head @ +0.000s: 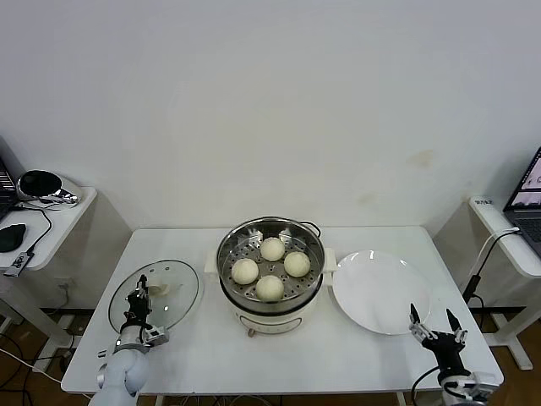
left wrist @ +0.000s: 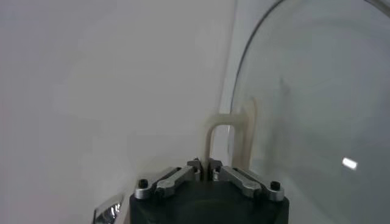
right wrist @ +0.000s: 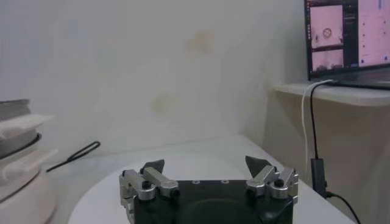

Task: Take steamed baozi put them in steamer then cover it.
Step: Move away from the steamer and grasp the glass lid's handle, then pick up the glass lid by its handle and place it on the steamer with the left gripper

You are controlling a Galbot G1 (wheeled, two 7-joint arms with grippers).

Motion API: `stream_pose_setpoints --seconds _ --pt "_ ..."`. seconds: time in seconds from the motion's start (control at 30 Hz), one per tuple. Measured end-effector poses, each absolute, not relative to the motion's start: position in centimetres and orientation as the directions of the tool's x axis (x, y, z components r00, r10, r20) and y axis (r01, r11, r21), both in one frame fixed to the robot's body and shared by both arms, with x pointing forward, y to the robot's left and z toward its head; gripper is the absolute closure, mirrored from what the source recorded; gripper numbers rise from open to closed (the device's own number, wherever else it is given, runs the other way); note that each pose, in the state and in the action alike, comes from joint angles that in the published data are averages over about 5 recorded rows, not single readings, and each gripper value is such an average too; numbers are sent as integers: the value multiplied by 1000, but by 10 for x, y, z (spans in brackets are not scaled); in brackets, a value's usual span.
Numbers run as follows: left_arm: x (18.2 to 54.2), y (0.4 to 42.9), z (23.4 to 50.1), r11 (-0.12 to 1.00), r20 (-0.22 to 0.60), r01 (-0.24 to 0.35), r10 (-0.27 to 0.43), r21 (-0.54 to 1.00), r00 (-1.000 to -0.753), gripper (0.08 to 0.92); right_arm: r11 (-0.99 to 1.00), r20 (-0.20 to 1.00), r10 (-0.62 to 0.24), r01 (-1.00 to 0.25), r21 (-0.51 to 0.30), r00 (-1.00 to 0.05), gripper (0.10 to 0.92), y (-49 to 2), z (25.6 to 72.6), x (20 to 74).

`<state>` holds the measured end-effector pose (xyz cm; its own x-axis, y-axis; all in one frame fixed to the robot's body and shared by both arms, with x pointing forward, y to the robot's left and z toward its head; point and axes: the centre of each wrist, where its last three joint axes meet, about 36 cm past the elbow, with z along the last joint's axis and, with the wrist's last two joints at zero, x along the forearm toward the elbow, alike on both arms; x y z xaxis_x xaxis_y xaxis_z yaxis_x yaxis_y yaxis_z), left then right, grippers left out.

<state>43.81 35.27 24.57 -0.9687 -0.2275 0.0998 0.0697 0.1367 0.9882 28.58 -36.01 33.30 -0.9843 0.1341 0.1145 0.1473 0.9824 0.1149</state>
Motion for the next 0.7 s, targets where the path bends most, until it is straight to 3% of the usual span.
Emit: stream_pose_setpoints --seconds 0.4,0.7 --pt "399 306 310 200 48 -9 -276 980 -960 858 978 102 117 132 158 -988 200 -364 349 300" --pt "370 288 363 144 1 -56 -368 988 -930 858 977 98 112 127 169 -989 200 -362 355 304"
